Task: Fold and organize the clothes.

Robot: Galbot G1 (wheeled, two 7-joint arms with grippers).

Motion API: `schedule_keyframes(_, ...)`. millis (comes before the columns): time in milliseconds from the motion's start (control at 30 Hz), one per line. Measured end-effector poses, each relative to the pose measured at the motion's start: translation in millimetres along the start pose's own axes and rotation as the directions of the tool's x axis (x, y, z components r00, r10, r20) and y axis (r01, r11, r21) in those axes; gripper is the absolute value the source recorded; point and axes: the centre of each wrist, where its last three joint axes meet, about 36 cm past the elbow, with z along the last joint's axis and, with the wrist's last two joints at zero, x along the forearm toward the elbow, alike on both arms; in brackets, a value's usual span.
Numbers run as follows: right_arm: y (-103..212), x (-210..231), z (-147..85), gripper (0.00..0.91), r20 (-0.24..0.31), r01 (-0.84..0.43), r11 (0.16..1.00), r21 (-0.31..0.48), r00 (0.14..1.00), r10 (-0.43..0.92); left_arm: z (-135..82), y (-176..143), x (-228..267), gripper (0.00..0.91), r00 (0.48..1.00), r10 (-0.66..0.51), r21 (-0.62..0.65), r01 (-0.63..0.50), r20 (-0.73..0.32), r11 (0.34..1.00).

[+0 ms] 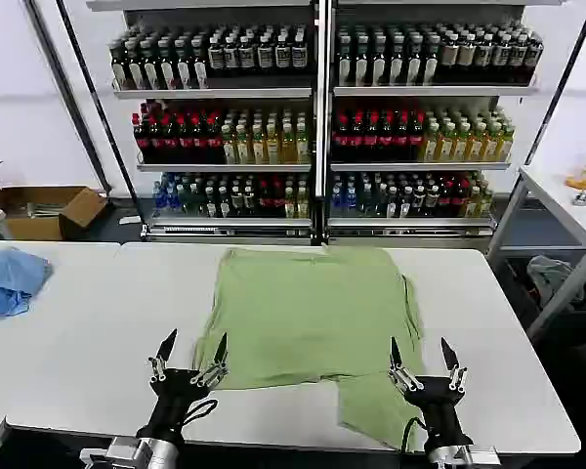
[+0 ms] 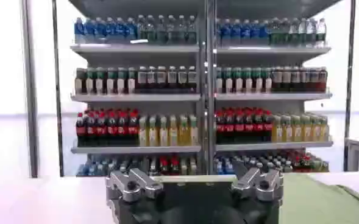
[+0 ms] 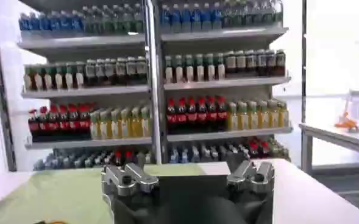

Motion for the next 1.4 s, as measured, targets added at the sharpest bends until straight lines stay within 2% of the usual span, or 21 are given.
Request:
schedule_keyframes(200, 1, 13, 3, 0.907, -0.104, -0.021, 0.999, 0.036, 0.994, 0.025, 1, 4, -5, 0.907, 0.994, 0.002, -0.027, -0.005, -0.107, 1.000)
schedule_keyframes(467, 3, 27, 14, 0.907, -0.249, -0.046, 0.996, 0.079, 0.966, 0.064, 10, 11, -19, 0.907, 0.961, -0.003, -0.102, -0.026, -0.276, 0.994)
schedule_keyframes(833, 11, 34, 30, 0.907, -0.362, -0.053, 0.995, 0.085, 0.929, 0.080, 33, 24, -44, 0.907, 0.914, -0.063, -0.191, -0.016, -0.401, 0.981)
schedule_keyframes(867, 12, 34, 31, 0.907, -0.367, -0.052, 0.995, 0.081, 0.927, 0.079, 35, 26, -46, 0.786, 0.910, -0.070, -0.198, -0.014, -0.408, 0.980)
schedule_keyframes(900, 13, 34, 32, 0.907, -0.372, -0.052, 0.996, 0.077, 0.925, 0.077, 37, 27, -48, 0.615, 0.907, -0.073, -0.202, -0.014, -0.416, 0.979)
schedule_keyframes(933, 14, 34, 33, 0.484, -0.377, -0.052, 0.996, 0.072, 0.923, 0.076, 40, 27, -49, 0.091, 0.903, -0.075, -0.206, -0.015, -0.424, 0.978)
schedule_keyframes(967, 15, 34, 34, 0.333, -0.382, -0.052, 0.997, 0.065, 0.921, 0.073, 42, 28, -50, 0.050, 0.899, -0.078, -0.208, -0.015, -0.432, 0.978)
schedule_keyframes(1000, 16, 34, 35, 0.131, -0.389, -0.052, 0.997, 0.057, 0.919, 0.070, 44, 29, -51, 0.020, 0.894, -0.081, -0.211, -0.015, -0.440, 0.977)
schedule_keyframes(1067, 19, 34, 37, 0.000, -0.398, -0.052, 0.998, 0.044, 0.915, 0.065, 47, 30, -54, 0.020, 0.889, -0.088, -0.213, -0.011, -0.450, 0.977)
schedule_keyframes(1400, 26, 35, 44, 0.000, -0.431, -0.039, 0.999, 0.007, 0.902, 0.038, 54, 33, -57, 0.020, 0.871, -0.078, -0.202, -0.024, -0.484, 0.979)
